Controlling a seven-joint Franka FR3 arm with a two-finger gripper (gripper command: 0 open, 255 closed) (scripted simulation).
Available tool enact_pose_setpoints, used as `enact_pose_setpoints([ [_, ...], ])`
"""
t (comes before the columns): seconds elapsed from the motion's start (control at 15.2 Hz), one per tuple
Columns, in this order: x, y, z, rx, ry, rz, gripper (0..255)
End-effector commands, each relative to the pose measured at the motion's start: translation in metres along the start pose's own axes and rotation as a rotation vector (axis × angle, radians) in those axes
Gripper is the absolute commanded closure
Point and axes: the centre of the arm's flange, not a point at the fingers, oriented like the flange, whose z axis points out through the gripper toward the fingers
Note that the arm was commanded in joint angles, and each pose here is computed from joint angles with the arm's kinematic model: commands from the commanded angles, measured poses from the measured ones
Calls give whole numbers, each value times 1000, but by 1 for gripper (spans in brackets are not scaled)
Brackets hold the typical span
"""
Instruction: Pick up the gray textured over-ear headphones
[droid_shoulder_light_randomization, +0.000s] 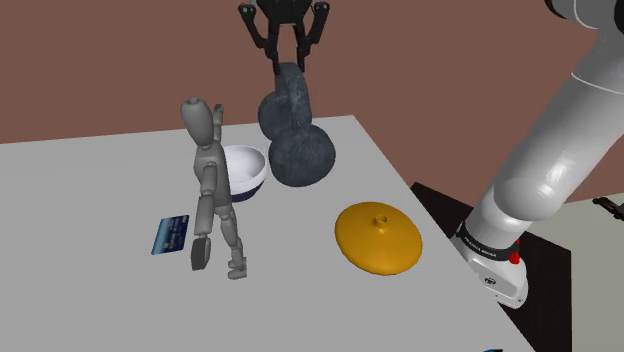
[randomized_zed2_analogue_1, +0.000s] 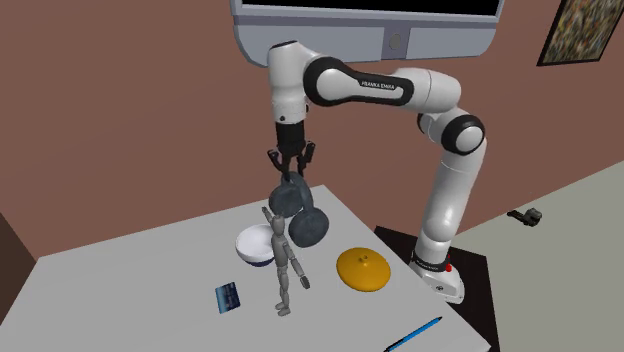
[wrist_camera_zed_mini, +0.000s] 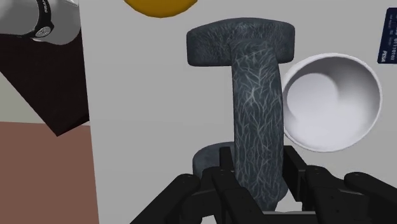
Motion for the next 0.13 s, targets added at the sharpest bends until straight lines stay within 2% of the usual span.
enact_pose_setpoints([
  [0.0,0,1,-6,1,0,0,255],
  [0.07,0,1,-6,1,0,0,255],
])
